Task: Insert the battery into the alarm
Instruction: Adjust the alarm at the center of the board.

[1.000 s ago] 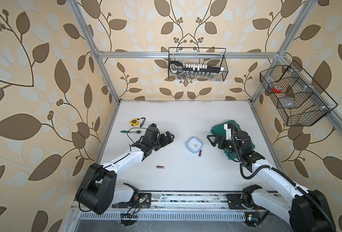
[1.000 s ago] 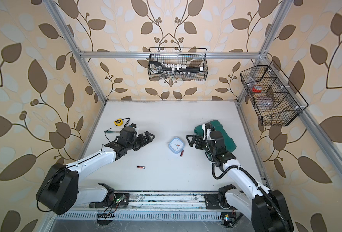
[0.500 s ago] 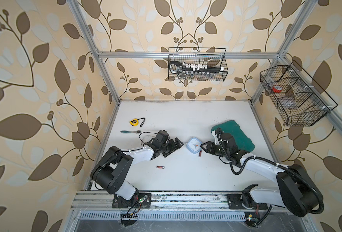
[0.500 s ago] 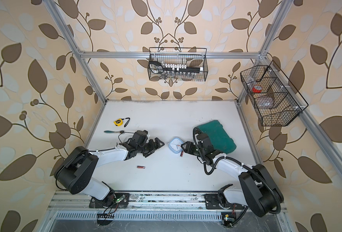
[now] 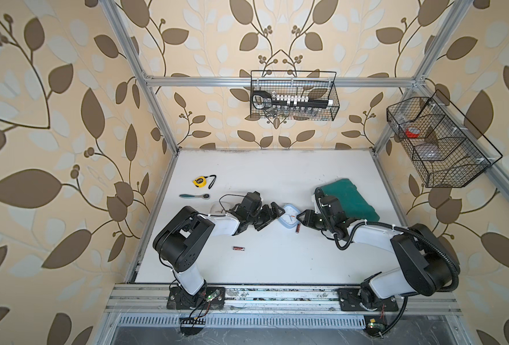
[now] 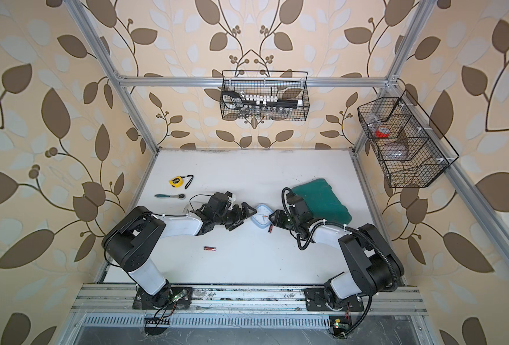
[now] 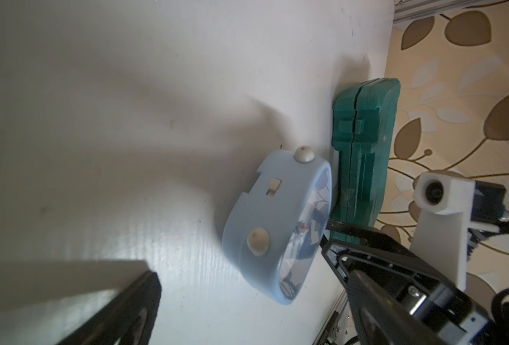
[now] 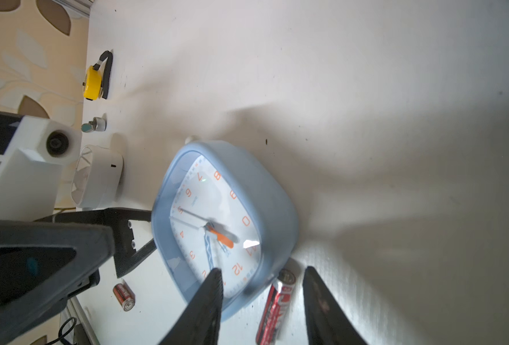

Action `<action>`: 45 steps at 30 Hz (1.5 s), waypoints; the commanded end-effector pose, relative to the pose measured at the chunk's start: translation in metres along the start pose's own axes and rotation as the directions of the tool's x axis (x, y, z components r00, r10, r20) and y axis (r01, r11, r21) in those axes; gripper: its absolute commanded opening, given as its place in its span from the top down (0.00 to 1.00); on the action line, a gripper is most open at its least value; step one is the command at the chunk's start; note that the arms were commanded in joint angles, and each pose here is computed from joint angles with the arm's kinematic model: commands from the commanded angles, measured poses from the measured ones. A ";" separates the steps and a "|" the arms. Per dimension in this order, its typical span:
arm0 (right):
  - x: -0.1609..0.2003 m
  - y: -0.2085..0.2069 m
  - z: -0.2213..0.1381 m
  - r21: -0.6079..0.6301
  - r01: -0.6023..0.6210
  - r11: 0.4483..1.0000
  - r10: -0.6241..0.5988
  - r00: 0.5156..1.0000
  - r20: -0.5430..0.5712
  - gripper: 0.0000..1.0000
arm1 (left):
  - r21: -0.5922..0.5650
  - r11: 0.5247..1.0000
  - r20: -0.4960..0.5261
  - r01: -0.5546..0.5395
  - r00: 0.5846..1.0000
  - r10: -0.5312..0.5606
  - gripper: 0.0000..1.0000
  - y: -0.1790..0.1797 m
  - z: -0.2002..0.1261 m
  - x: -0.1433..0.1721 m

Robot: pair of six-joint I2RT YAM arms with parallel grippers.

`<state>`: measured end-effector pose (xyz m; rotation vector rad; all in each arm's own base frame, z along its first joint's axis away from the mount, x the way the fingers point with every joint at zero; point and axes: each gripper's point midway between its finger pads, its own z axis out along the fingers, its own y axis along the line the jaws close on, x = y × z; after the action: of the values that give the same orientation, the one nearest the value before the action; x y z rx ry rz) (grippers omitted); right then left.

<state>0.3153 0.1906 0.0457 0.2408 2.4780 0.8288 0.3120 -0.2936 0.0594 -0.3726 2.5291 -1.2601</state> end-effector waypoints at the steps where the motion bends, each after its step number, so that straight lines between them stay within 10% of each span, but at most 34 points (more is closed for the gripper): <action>1: -0.009 -0.002 0.005 0.002 -0.036 0.999 0.036 0.999 0.023 0.57 | -0.041 0.998 -0.049 0.041 0.998 -0.043 0.01 0.012 0.012 0.014; 18: -0.003 -0.017 0.010 -0.006 -0.126 0.992 0.126 0.992 0.007 0.61 | -0.088 0.992 -0.062 0.084 0.994 -0.090 0.06 0.024 0.029 0.017; 45: 0.006 -0.020 0.020 -0.063 -0.208 0.976 0.206 0.978 -0.039 0.65 | -0.015 0.996 -0.055 0.086 0.995 -0.087 0.40 0.003 0.030 0.009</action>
<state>0.3353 0.1912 0.0401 0.4344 2.4012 1.0297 0.3206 -0.3192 0.0463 -0.4506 2.5523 -1.3392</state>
